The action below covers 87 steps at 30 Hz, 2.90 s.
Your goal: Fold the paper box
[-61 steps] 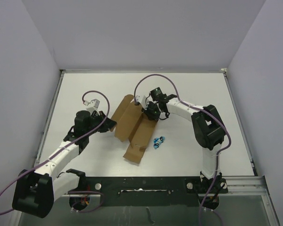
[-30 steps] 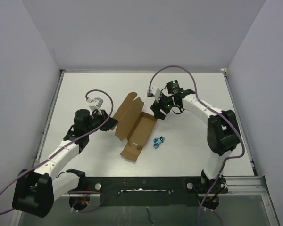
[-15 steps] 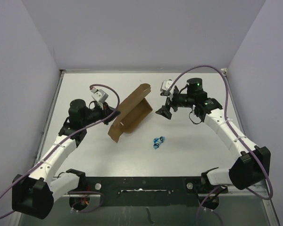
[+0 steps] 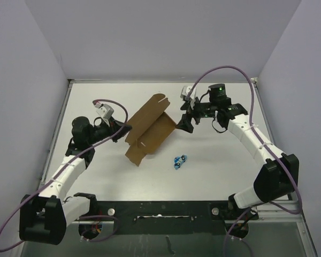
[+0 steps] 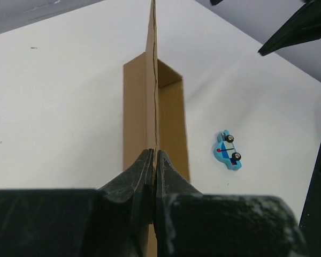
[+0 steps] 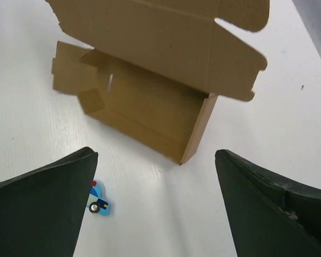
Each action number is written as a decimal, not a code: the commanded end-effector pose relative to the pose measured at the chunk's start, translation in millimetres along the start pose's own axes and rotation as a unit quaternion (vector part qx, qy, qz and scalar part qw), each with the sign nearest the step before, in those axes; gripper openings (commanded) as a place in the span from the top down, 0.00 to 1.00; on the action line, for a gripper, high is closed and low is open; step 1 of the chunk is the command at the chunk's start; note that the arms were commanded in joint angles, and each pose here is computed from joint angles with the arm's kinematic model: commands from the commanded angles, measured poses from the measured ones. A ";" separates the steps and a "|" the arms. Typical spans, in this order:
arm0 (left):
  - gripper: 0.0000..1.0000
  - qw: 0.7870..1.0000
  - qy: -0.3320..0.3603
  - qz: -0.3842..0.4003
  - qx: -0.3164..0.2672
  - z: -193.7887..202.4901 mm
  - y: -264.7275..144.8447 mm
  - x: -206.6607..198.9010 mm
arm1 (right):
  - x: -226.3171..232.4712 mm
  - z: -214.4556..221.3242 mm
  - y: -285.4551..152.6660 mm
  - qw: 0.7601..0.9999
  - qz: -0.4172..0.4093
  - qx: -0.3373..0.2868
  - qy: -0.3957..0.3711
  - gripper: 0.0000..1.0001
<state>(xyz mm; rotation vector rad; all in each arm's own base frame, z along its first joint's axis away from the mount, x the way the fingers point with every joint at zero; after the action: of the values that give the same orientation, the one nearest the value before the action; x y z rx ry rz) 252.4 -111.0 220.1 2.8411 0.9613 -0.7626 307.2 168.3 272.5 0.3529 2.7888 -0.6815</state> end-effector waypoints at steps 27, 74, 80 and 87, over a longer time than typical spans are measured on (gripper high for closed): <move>1.00 0.987 0.044 0.155 0.026 -28.6 -2.2 -53.5 | -6.1 24.2 -10.8 0.972 -0.126 -0.188 -0.061 0.02; 0.54 0.965 -0.208 -0.151 -0.049 1.2 -39.8 -36.8 | -8.5 11.1 -6.4 0.976 -0.124 -0.172 0.044 1.00; 0.67 0.922 -0.346 -0.156 -0.076 51.2 -58.0 -44.4 | -10.4 14.9 -7.6 0.979 -0.111 -0.164 0.057 1.00; 0.87 0.916 -0.353 -0.181 -0.063 56.9 -44.5 -28.0 | -10.0 19.5 -4.9 0.978 -0.107 -0.164 0.068 1.00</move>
<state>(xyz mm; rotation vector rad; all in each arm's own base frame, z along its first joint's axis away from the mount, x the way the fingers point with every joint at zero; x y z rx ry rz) 161.2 -98.3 177.7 2.0540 1.3143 -1.5716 320.3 151.7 245.2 0.0218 3.0809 -0.2800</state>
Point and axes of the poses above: each gripper's point midway between its finger pads, its own y axis out along the fingers, its own x axis along the line the jaws close on, z = x × y, the point moved 8 cm from there along -y, back along the fingers, and after that the axes turned 12 degrees about -y, right-handed, at the moved point
